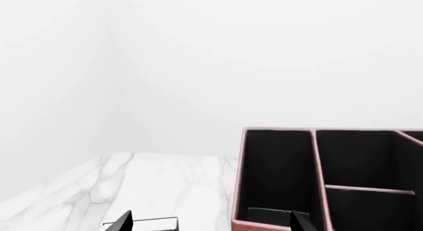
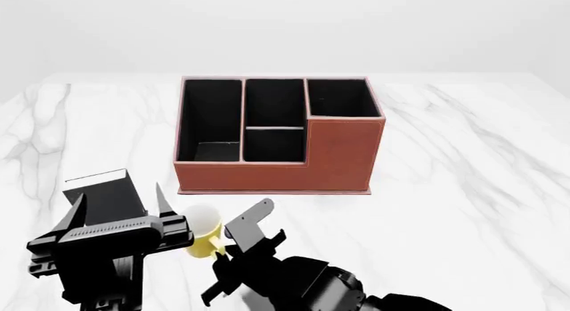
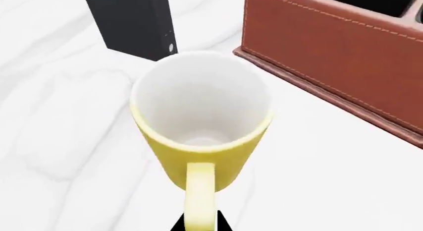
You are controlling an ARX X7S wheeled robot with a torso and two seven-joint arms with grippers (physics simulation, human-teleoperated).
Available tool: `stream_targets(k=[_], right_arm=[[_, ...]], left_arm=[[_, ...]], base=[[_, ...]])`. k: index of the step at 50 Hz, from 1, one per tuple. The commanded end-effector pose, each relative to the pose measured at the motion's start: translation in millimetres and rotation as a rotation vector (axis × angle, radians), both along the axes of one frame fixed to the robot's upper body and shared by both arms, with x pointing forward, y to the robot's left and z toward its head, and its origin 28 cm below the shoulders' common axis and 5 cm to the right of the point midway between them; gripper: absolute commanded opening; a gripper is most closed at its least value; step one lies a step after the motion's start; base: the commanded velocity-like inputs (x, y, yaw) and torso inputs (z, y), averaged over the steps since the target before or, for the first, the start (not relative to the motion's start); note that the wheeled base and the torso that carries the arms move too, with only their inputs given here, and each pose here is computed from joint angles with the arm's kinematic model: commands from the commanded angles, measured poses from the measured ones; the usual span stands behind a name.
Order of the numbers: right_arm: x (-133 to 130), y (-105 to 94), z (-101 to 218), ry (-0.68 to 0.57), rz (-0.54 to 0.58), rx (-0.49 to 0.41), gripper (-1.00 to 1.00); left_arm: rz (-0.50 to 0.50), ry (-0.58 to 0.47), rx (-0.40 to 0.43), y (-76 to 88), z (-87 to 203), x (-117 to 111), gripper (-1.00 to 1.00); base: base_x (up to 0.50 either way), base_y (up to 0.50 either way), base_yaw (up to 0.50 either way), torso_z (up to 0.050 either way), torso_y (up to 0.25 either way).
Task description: Pick up the yellow and white mug and place it to the right of the caddy.
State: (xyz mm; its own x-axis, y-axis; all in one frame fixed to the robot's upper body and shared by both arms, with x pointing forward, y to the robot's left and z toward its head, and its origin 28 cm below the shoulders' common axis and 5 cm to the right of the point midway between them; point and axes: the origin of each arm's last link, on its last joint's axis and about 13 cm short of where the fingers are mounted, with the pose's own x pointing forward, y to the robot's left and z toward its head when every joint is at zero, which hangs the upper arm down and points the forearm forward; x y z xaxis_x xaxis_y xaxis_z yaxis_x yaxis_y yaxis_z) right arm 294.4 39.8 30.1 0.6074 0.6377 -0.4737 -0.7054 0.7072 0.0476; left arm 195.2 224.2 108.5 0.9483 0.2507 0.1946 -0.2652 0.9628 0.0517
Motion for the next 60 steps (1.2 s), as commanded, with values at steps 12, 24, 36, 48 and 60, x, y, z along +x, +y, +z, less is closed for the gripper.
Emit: stream_targets(k=[12, 24, 36, 48, 60], right_arm=[[-2.5, -21.0, 21.1, -0.125, -0.097, -0.005, -1.0], [-18.7, -41.6, 27.7, -0.147, -0.127, -0.002, -1.0], [-33.8, -62.6, 33.5, -0.187, -0.191, -0.004, -1.0], [-40.3, -79.9, 44.9, -0.218, -0.249, 0.001, -1.0], [-51.2, -97.7, 51.4, -0.248, -0.318, -0.017, -1.0]], left_arm=[[-0.002, -0.011, 0.006, 0.0, 1.3, 0.3, 1.0], [0.002, -0.01, 0.009, 0.3, 0.9, 0.2, 1.0], [-0.001, -0.007, 0.013, -1.0, 1.3, 0.9, 1.0], [-0.003, -0.004, 0.017, -1.6, 1.2, 1.2, 1.0], [-0.003, -0.006, 0.018, -1.9, 1.5, 0.8, 1.0]], base=[[0.0, 0.0, 0.0, 0.0, 0.0], [0.0, 0.0, 0.0, 0.0, 0.0], [0.0, 0.0, 0.0, 0.0, 0.0], [0.0, 0.0, 0.0, 0.0, 0.0], [0.0, 0.0, 0.0, 0.0, 0.0]])
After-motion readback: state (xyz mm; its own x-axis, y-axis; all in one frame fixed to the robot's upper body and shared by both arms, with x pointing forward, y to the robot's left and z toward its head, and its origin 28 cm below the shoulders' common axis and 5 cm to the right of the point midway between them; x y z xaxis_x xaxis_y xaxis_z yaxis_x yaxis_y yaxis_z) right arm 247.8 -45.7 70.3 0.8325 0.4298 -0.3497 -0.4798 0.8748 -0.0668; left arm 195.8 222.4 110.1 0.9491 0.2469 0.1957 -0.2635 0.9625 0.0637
